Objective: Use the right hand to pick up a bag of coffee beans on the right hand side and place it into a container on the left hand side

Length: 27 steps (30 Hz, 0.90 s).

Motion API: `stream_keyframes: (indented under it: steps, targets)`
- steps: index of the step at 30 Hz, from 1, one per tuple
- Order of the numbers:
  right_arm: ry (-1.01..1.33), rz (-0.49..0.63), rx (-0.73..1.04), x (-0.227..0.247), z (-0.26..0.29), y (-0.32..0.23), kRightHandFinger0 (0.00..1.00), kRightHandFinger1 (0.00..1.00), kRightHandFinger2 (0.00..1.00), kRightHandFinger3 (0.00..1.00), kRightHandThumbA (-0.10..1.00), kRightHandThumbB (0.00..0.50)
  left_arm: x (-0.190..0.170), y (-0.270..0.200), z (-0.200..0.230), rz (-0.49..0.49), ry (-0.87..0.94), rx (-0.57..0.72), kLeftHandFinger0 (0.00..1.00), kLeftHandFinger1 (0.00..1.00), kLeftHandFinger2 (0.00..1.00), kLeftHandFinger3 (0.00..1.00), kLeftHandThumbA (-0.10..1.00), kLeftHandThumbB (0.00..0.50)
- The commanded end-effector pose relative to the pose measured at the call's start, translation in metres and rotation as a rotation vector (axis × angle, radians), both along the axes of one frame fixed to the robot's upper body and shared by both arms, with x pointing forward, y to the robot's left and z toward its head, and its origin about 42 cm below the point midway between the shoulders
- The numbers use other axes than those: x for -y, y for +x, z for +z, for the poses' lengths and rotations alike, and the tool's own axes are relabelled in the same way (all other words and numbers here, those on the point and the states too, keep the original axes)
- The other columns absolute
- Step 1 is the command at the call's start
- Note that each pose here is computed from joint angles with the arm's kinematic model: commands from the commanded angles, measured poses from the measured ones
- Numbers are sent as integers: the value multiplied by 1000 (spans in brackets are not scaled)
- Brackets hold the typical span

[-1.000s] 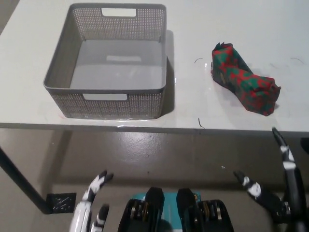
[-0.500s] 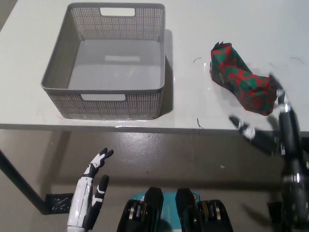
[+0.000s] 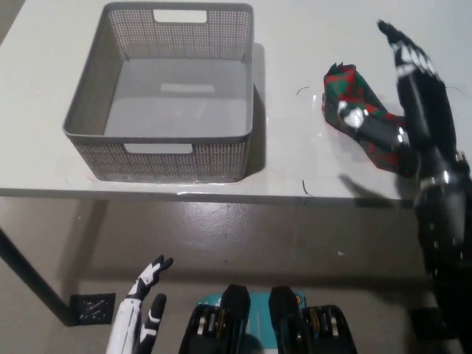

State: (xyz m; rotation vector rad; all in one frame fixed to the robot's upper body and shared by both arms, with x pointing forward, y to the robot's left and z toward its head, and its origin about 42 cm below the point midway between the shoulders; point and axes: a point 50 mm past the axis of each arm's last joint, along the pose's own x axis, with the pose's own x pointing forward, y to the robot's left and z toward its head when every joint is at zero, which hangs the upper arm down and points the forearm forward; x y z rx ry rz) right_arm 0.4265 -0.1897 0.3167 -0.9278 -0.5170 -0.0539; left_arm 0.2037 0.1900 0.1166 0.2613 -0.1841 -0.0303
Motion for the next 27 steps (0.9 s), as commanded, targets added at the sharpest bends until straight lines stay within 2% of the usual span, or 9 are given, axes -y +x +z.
stream_keyframes:
  steps: [1, 6, 11, 15, 21, 24, 27]
  targets:
    - [-286, -158, -129, -6, 74, 48, 1000, 1000, 1000, 1000, 870, 500, 5, -11, 13, -49, -8, 44, 1000, 1000, 1000, 1000, 1000, 412]
    - [-408, -186, -262, -22, 83, 79, 1000, 1000, 1000, 1000, 872, 500, 8, -17, 13, -46, -12, 42, 1000, 1000, 1000, 1000, 1000, 428]
    - [-512, -234, -332, -28, 82, 104, 1000, 1000, 1000, 1000, 809, 500, 9, -23, 14, -54, -24, 39, 1000, 1000, 1000, 1000, 1000, 433]
    - [-534, -253, -354, -30, 84, 115, 1000, 1000, 1000, 1000, 852, 500, 6, -24, 15, -61, -25, 47, 1000, 1000, 1000, 1000, 1000, 432]
    - [-532, -231, -416, -40, 72, 118, 1000, 1000, 1000, 1000, 845, 500, 8, -25, 17, -71, -26, 53, 1000, 1000, 1000, 1000, 1000, 439]
    - [-552, -227, -449, -42, 62, 117, 1000, 1000, 1000, 1000, 787, 500, 8, -27, 17, -68, -28, 51, 1000, 1000, 1000, 1000, 1000, 443]
    - [-598, -241, -480, -38, 51, 117, 1000, 1000, 1000, 1000, 822, 500, 7, -32, 17, -58, -32, 51, 1000, 1000, 1000, 1000, 1000, 443]
